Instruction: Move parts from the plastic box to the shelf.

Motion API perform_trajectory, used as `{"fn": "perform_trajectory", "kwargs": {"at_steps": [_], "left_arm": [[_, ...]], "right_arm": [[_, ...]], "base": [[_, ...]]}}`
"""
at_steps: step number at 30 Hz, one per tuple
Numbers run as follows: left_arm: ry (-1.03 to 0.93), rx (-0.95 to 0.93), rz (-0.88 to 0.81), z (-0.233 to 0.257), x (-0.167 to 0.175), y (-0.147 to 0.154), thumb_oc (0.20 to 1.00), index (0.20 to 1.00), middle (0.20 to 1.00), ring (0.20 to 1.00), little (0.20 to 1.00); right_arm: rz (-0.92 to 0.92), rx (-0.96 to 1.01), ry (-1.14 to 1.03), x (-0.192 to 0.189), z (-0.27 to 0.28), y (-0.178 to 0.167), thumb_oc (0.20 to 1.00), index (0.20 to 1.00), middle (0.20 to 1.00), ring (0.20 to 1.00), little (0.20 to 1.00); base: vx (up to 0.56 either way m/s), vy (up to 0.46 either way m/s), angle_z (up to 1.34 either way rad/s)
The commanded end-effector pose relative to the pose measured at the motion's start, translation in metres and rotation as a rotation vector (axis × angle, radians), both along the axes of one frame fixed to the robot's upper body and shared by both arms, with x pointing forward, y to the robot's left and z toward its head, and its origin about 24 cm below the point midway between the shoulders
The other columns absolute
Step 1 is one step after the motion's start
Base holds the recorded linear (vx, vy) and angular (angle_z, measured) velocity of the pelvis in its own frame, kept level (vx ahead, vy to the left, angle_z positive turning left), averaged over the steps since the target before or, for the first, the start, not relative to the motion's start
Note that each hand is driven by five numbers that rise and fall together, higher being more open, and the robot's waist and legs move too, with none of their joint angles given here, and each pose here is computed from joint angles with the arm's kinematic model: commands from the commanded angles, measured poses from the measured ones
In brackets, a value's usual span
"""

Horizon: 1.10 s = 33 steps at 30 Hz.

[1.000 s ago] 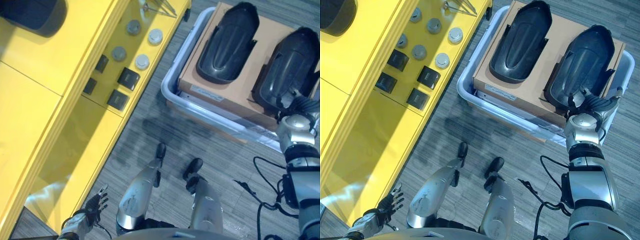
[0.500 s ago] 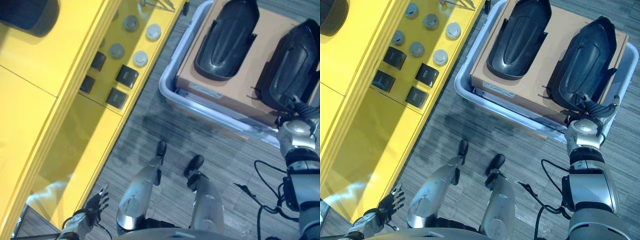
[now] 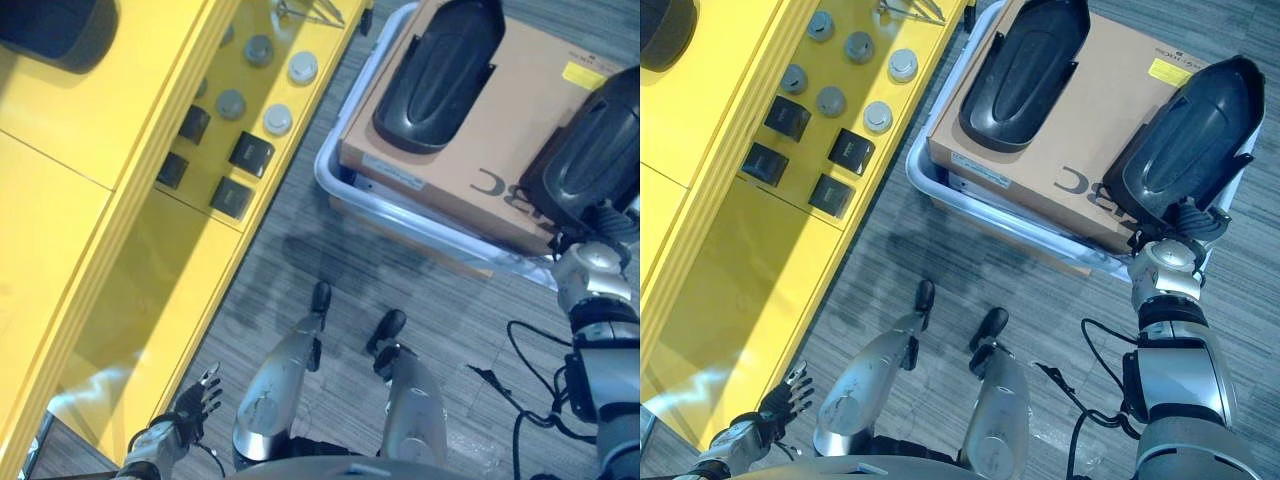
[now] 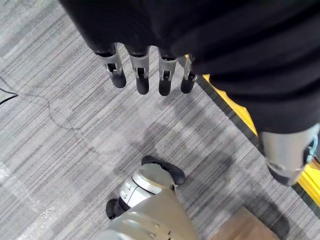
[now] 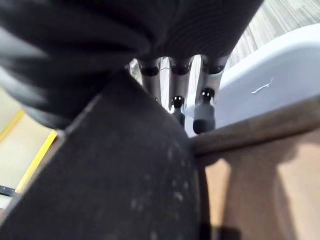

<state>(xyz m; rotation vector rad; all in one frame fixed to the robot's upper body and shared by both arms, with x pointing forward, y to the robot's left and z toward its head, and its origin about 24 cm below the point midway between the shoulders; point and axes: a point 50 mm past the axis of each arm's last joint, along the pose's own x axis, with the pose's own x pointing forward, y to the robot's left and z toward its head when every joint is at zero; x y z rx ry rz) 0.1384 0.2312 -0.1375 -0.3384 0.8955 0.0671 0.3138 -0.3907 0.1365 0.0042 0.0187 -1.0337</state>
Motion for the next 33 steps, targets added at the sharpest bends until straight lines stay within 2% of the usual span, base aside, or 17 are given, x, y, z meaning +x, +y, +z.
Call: {"fn": "perform_trajectory", "kwargs": {"at_steps": [1, 11, 17, 21, 23, 25, 26, 27, 33], "left_arm": [[0.006, 0.029, -0.027, 0.002, -0.005, 0.011, 1.000, 1.000, 1.000, 1.000, 1.000], [-0.084, 0.019, -0.032, 0.008, 0.001, 0.010, 1.000, 1.000, 1.000, 1.000, 1.000], [-0.260, -0.025, -0.032, 0.032, 0.030, 0.004, 1.000, 1.000, 1.000, 1.000, 1.000], [-0.416, -0.041, -0.096, 0.066, 0.067, -0.006, 1.000, 1.000, 1.000, 1.000, 1.000], [-0.487, -0.087, -0.140, 0.091, 0.095, -0.022, 1.000, 1.000, 1.000, 1.000, 1.000], [-0.509, -0.116, -0.159, 0.101, 0.106, -0.031, 1.000, 1.000, 1.000, 1.000, 1.000], [-0.530, -0.144, -0.199, 0.114, 0.123, -0.047, 1.000, 1.000, 1.000, 1.000, 1.000], [-0.531, -0.144, -0.199, 0.114, 0.123, -0.047, 1.000, 1.000, 1.000, 1.000, 1.000], [-0.532, -0.247, -0.368, 0.156, 0.168, -0.114, 1.000, 1.000, 1.000, 1.000, 1.000]], "right_arm": [[0.012, 0.005, 0.016, -0.004, -0.011, 0.001, 0.200, 0.200, 0.200, 0.200, 0.200], [0.041, -0.036, -0.074, -0.003, -0.007, 0.013, 0.200, 0.200, 0.200, 0.200, 0.200], [0.145, -0.108, -0.138, -0.002, -0.001, 0.044, 0.200, 0.200, 0.200, 0.200, 0.200], [0.248, -0.132, -0.154, -0.004, -0.005, 0.073, 0.200, 0.200, 0.200, 0.200, 0.200], [0.345, -0.150, -0.118, -0.004, -0.014, 0.090, 0.200, 0.200, 0.200, 0.200, 0.200], [0.390, -0.155, -0.091, -0.003, -0.019, 0.098, 0.200, 0.200, 0.200, 0.200, 0.200], [0.449, -0.156, -0.054, -0.001, -0.027, 0.110, 0.200, 0.200, 0.200, 0.200, 0.200], [0.449, -0.156, -0.055, -0.001, -0.027, 0.110, 0.200, 0.200, 0.200, 0.200, 0.200], [0.640, -0.120, 0.020, 0.015, -0.048, 0.153, 0.200, 0.200, 0.200, 0.200, 0.200]], "base": [[0.00, 0.000, 0.00], [0.00, -0.013, -0.01], [0.07, -0.020, -0.05], [0.10, -0.027, -0.09], [0.17, -0.009, -0.18], [0.15, -0.002, -0.13], [0.12, -0.001, -0.18], [0.13, -0.008, -0.18], [0.06, -0.007, -0.19]]}}
